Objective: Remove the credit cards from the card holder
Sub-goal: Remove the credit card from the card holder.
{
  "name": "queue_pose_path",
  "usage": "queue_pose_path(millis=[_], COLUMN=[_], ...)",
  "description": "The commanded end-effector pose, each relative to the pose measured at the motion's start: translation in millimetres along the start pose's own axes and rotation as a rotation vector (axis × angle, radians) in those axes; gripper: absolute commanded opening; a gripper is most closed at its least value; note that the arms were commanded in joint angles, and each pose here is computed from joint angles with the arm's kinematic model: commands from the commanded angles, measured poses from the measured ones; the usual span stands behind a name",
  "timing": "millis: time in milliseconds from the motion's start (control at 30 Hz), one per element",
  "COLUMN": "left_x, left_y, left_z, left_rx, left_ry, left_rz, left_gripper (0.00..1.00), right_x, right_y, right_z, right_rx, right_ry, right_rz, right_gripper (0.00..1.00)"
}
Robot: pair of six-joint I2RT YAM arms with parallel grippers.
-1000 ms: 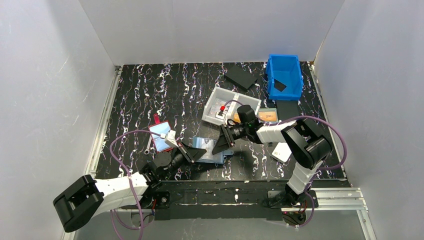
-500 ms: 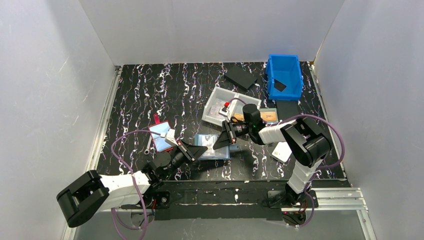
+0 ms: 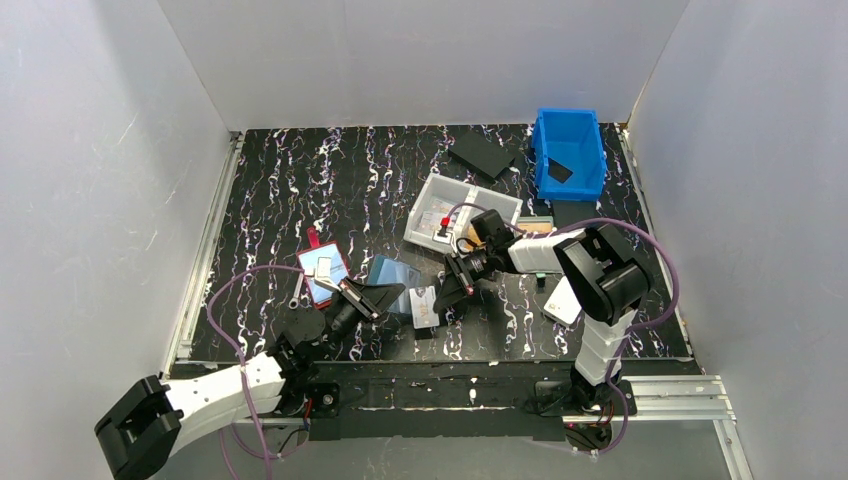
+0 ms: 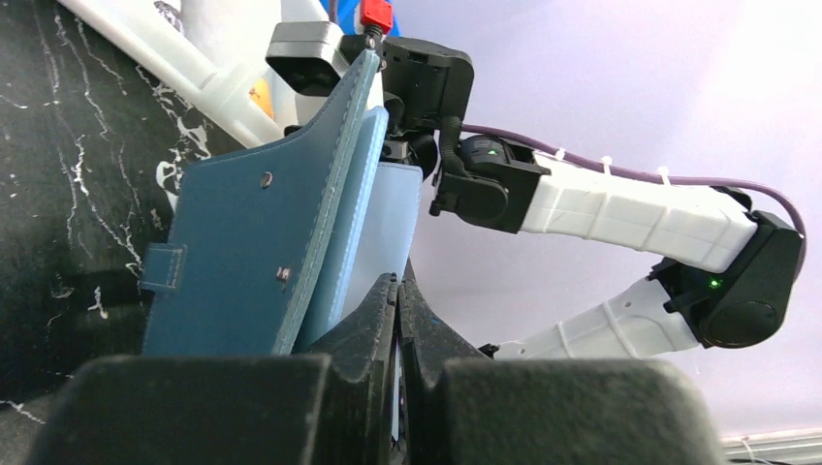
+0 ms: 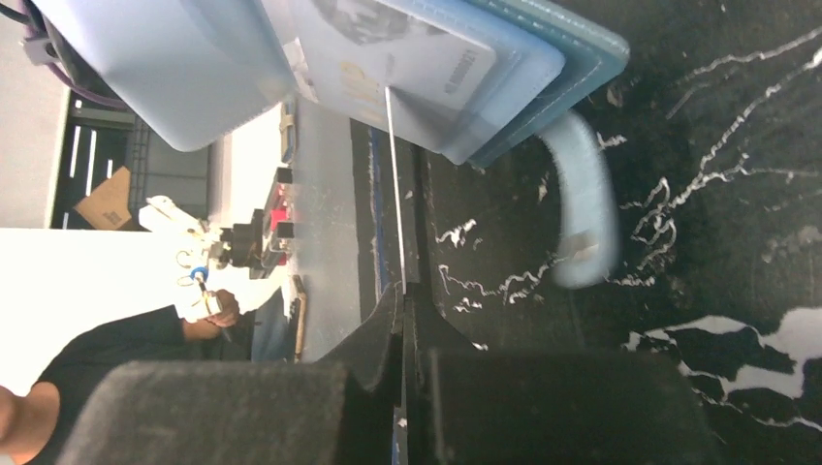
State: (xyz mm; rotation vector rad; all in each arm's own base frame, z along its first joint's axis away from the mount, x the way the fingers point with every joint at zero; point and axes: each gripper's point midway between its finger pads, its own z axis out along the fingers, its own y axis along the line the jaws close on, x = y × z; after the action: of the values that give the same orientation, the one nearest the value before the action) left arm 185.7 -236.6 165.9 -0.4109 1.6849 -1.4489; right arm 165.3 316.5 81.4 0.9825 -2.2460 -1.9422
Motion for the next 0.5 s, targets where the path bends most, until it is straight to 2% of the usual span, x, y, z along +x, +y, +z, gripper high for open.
queue_pose_path(millis=[0,467], left_x=[15.8,25.4], left_y=[75.6,157.6], left_z=[-22.4,-54.5], left_rx=[-0.204,-0.576], left_ry=[0.023,0.035], left_rz=[0.04,0.026], left_gripper=[0.0,0.0], right_x=[-3.3,-11.7], right_y=[-5.7,-0.3], right_z=[-3.6,-19.1], right_rx=[0.04,0.066], right_ry=[0.019,0.014], right_rz=[-0.04,-0.123], right_gripper=[0.01,0.01])
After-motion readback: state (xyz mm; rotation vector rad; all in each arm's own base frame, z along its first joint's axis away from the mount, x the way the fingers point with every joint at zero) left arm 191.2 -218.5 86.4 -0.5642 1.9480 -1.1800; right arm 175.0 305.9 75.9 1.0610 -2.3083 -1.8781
